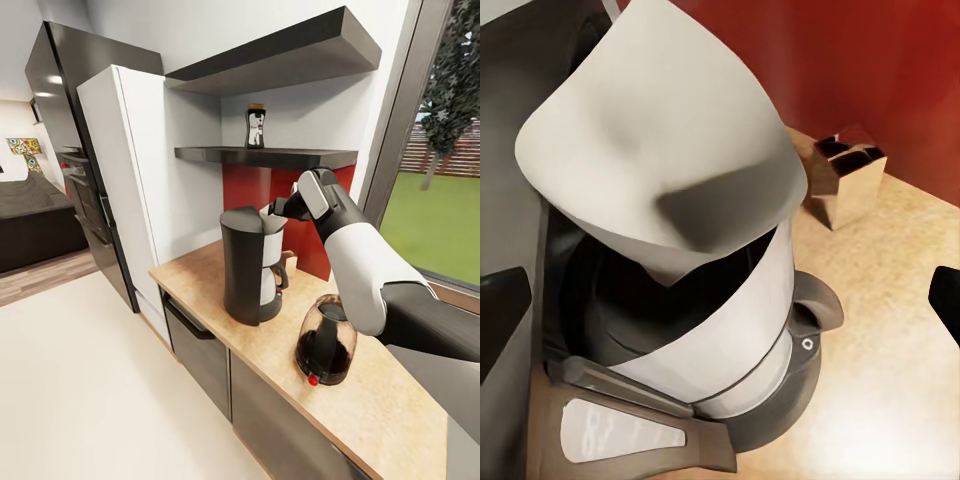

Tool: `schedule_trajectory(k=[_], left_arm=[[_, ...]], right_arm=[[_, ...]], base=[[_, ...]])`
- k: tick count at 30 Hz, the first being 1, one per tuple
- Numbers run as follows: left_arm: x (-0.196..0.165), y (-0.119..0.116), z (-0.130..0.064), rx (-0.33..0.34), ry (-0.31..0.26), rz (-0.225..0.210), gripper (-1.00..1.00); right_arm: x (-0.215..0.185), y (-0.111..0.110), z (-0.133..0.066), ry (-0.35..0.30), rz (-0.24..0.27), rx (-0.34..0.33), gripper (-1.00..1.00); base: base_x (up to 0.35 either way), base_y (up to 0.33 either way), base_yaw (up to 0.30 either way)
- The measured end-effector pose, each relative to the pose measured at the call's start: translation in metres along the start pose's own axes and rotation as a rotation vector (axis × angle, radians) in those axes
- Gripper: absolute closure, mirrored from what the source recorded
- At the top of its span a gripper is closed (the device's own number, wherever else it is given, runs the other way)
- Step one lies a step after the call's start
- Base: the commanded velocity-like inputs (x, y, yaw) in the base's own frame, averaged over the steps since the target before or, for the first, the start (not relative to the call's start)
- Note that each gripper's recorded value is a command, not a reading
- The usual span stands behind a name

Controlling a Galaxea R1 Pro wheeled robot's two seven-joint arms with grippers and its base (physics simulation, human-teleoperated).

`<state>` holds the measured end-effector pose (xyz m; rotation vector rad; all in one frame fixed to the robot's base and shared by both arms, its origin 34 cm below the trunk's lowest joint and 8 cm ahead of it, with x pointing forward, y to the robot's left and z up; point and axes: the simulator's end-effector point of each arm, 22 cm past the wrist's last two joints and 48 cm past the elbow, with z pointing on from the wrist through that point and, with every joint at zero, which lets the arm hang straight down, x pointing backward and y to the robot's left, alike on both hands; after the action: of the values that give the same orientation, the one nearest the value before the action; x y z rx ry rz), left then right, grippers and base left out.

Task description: Set up a coffee station on the kitchen countertop: keep the coffee maker on the countertop, move the bottle of coffee from the kitchen shelf to the counter next to the coffee maker, place a paper coffee filter on top of the coffee maker, put the saucer next to the coffee maker with the coffee cup on the saucer, and place the electric kettle next to the coffee maker.

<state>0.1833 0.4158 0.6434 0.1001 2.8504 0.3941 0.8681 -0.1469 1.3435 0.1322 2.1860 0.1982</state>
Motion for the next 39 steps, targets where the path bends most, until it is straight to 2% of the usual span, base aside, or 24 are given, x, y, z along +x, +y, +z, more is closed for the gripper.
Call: schedule_trajectory(k=[14, 39], left_arm=[[-0.0001, 0.0008, 0.0002, -0.001, 0.0, 0.001, -1.0], [-0.0002, 0.0011, 0.0003, -0.002, 0.001, 0.0, -1.0]], right_arm=[[0.0, -0.0001, 0.0005, 0.0, -0.001, 0.001, -1.0], [0.0005, -0.0001, 0.0012, 0.002, -0.001, 0.001, -1.0]], base=[[-0.039, 0.0, 0.0], [-0.306, 0.0, 0.0]])
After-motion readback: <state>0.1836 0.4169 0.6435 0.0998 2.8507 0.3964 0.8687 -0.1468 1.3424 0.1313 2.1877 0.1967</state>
